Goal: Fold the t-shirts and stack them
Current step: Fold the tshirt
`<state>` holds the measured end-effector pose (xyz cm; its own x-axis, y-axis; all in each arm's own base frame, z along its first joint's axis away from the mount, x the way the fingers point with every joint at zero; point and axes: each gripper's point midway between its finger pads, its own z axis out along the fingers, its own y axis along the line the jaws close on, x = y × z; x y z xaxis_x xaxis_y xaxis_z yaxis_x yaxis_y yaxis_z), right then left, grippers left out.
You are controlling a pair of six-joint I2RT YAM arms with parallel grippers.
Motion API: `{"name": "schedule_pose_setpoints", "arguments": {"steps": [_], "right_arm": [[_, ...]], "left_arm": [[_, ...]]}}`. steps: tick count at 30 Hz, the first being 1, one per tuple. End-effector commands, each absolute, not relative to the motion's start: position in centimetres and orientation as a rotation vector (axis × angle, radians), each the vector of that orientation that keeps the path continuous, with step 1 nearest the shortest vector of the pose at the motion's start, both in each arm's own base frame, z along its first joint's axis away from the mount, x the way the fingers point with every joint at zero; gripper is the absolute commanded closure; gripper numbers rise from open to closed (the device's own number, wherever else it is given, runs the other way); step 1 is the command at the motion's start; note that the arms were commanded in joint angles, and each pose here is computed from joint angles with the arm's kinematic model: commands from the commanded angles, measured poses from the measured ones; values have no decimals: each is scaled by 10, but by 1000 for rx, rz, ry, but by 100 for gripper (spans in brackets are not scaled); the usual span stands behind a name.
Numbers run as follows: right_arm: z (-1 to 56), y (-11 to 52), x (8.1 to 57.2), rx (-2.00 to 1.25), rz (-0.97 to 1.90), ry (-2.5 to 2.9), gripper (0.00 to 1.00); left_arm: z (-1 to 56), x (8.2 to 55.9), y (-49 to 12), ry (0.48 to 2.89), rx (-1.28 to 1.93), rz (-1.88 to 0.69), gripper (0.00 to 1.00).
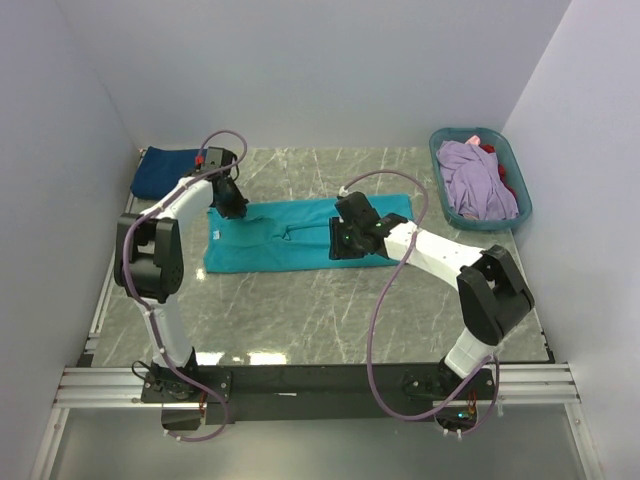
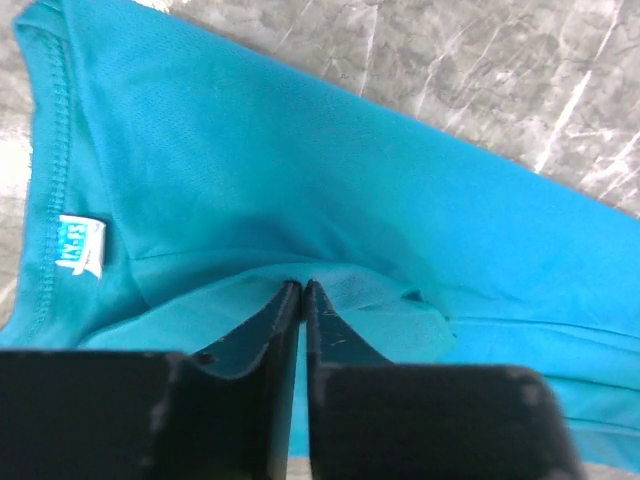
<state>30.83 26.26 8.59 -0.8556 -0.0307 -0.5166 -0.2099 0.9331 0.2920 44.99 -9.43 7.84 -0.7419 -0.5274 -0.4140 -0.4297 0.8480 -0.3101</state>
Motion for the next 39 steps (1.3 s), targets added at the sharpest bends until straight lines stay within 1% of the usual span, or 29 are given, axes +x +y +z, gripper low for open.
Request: {"name": "schedule_pose_setpoints", "arguments": {"steps": [1, 2, 3, 8, 9, 10, 11, 12, 14, 15, 17, 18, 19, 21, 22, 26, 28, 31, 39], "right_arm": [[101, 246, 316, -148, 404, 2517, 57], [102, 243, 317, -139, 391, 2515, 57], [100, 237, 319, -122, 359, 2522, 57], [97, 201, 331, 1, 305, 2532, 57], [93, 192, 331, 24, 297, 2548, 57], [92, 186, 333, 45, 296, 2552, 57], [91, 180, 334, 69, 298, 2558, 57], [87, 165, 338, 122, 288, 2566, 57], [85, 154, 340, 169, 302, 2574, 58], [82, 145, 343, 200, 291, 2577, 58], [78, 137, 346, 223, 275, 2588, 63], [80, 141, 349, 212, 303, 2588, 63], [79, 140, 351, 216, 304, 2593, 64], [77, 147, 356, 211, 337, 2604, 65], [76, 150, 358, 212, 354, 2607, 66], [59, 163, 365, 232, 415, 2652, 67], [53, 169, 370, 238, 441, 2667, 68], [47, 173, 378, 247, 450, 2676, 68], [49, 162, 411, 285, 364, 2637, 69]], "left_arm": [[88, 470, -99, 2468, -679, -299, 82], [88, 470, -98, 2465, -680, -296, 78], [89, 471, -97, 2461, -677, -289, 70], [113, 475, -83, 2403, -693, -240, 50], [124, 472, -79, 2390, -700, -237, 40], [131, 471, -76, 2376, -708, -231, 34], [138, 469, -69, 2357, -723, -206, 32], [144, 466, -65, 2342, -731, -187, 21], [158, 450, -58, 2317, -749, -163, 18], [171, 443, -57, 2293, -748, -173, 18], [158, 422, -55, 2329, -767, -158, 21], [162, 415, -56, 2325, -760, -182, 26], [144, 400, -56, 2369, -760, -174, 28], [138, 389, -58, 2378, -754, -192, 34], [121, 377, -57, 2419, -756, -178, 36], [94, 357, -54, 2493, -741, -135, 42], [87, 348, -51, 2511, -744, -115, 47], [90, 343, -50, 2493, -734, -118, 48], [99, 338, -49, 2478, -707, -131, 46]]}}
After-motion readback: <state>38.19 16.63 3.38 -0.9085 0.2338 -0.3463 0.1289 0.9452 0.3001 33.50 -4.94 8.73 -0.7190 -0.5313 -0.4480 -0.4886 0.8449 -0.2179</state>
